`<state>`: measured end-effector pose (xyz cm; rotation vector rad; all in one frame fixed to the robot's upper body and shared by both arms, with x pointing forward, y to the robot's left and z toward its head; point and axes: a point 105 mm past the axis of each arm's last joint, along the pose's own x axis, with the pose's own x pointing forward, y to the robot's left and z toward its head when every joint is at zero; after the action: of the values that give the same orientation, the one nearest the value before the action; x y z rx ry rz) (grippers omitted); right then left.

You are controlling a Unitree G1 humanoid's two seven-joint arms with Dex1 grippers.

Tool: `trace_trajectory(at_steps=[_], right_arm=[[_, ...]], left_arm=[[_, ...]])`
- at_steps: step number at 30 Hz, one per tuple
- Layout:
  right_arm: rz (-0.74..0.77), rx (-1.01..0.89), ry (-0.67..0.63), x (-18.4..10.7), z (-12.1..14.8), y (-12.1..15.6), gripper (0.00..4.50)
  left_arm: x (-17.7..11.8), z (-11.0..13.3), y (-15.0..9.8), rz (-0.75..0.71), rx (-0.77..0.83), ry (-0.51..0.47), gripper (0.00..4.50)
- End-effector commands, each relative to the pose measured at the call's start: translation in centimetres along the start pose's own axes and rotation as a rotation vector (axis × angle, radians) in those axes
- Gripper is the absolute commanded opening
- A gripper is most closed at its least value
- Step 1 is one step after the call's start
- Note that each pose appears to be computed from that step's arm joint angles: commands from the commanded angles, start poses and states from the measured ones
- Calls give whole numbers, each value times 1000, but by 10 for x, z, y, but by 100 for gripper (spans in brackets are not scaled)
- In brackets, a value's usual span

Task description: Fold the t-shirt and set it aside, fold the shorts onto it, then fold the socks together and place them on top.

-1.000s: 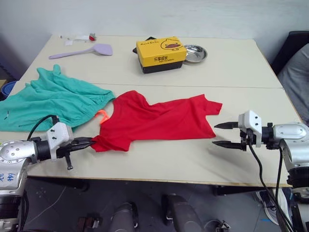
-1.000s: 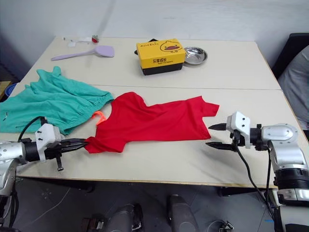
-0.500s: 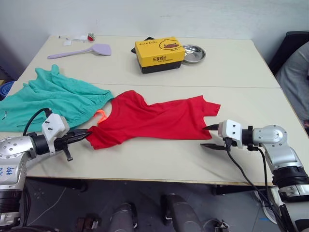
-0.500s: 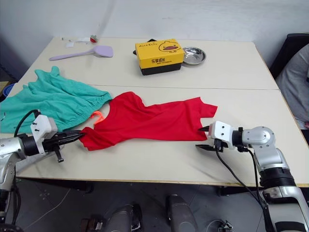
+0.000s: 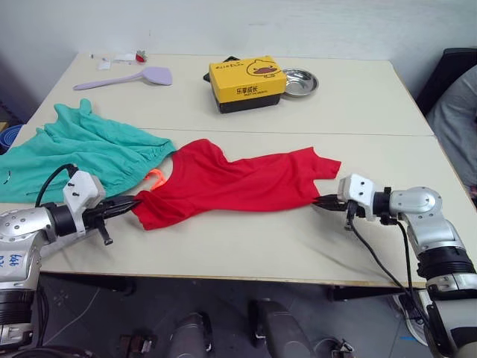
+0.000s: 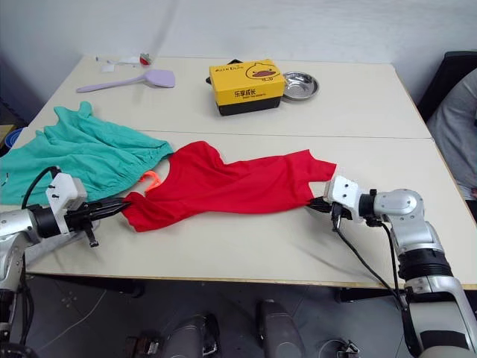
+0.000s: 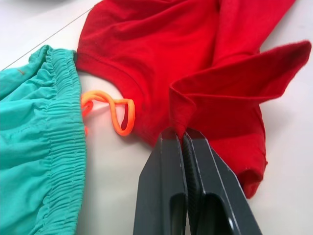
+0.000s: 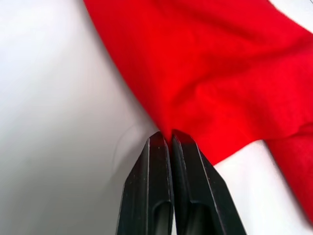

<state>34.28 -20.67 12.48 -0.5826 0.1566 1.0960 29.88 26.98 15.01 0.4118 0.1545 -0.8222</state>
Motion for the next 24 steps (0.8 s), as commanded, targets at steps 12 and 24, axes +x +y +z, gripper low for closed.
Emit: trace_trajectory(at_steps=[12, 24], right_arm=[[-173, 520, -236, -60, 70, -70, 4], [-73, 553, -371, -77, 105, -61, 4]], left_arm=[[9, 65, 41, 97, -160, -322, 0], [-12, 82, 72, 185, -252, -399, 0]])
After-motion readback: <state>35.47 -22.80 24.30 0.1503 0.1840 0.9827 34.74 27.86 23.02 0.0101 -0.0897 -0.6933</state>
